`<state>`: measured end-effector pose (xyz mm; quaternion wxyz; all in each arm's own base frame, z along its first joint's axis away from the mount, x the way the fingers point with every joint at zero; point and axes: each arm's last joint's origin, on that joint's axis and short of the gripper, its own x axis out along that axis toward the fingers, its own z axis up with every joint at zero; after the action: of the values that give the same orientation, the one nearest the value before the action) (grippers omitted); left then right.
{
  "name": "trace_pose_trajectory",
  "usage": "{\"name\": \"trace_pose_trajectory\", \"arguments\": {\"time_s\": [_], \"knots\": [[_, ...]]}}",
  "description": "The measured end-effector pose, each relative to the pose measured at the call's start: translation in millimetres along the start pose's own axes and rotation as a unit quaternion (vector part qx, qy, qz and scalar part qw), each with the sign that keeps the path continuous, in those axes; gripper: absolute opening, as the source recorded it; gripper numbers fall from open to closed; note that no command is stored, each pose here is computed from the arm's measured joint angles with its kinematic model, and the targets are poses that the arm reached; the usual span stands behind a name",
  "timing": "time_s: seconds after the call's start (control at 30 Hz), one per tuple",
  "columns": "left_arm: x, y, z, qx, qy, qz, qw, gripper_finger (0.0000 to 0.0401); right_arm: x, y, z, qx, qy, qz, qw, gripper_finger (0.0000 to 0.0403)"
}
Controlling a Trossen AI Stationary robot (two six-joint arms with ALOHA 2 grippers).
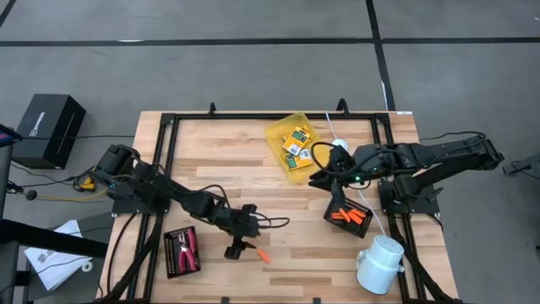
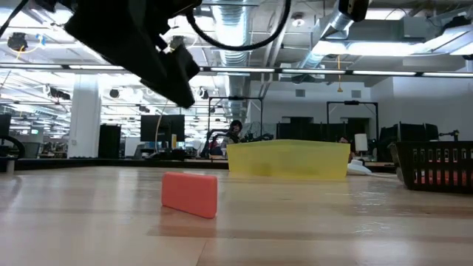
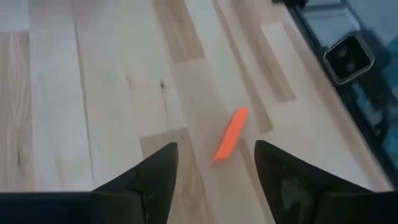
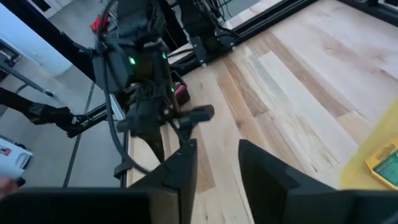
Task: Pick & Place School Supplies
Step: Put the orange eraser into the right black bin
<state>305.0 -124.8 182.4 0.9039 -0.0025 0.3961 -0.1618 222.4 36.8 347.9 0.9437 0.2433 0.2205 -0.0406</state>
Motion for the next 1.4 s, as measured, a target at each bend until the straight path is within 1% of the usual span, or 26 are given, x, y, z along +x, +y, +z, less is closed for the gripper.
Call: {"name": "trace_pose_trajectory", "arguments": {"time_s": [0.1, 0.23, 0.4, 0.53, 0.6, 0.8, 0.87, 0.97, 1.23, 1.4], "knots": [[2.4, 0.1, -2.7, 0.027, 0.008, 0.001, 1.0, 0.021, -0.2, 1.0, 1.6, 0.001, -0.008, 0.005, 1.0, 0.012], [3.8, -0.7, -1.4, 0.053, 0.0, -0.007, 0.999, 0.0199, -0.2, 1.6, 2.6, 0.002, -0.013, 0.008, 1.0, 0.0122], [3.7, -0.4, 0.8, 0.056, -0.01, -0.018, 0.998, 0.0191, -0.2, 1.4, 2.4, 0.005, -0.013, 0.006, 1.0, 0.0118], [10.4, -0.4, -1.7, 0.061, -0.006, -0.023, 0.998, 0.0195, -0.2, 1.4, 2.4, 0.007, -0.013, 0.006, 1.0, 0.0117], [18.5, -0.7, -1.8, 0.062, -0.015, -0.033, 0.997, 0.0198, -0.2, 1.4, 2.5, 0.007, -0.013, 0.006, 1.0, 0.0117], [43.1, 1.9, -17.0, 0.058, 0.028, -0.04, 0.997, 0.0203, -0.1, 1.5, 2.6, 0.007, -0.014, 0.007, 1.0, 0.0117], [48.7, 1.4, -16.4, 0.059, 0.026, -0.051, 0.997, 0.0201, -0.1, 1.6, 2.7, 0.007, -0.014, 0.007, 1.0, 0.0117], [52.8, 0.6, -18.9, 0.059, 0.028, -0.059, 0.996, 0.0199, -0.1, 1.5, 2.5, 0.006, -0.014, 0.007, 1.0, 0.0117], [54.5, 0.4, -17.8, 0.061, 0.019, -0.06, 0.996, 0.0198, -0.1, 1.6, 2.5, 0.003, -0.013, 0.008, 1.0, 0.0117], [62.8, 1.7, -24.6, 0.057, 0.032, -0.06, 0.996, 0.0198, -0.1, 1.6, 2.5, 0.002, -0.013, 0.008, 1.0, 0.0117]]}}
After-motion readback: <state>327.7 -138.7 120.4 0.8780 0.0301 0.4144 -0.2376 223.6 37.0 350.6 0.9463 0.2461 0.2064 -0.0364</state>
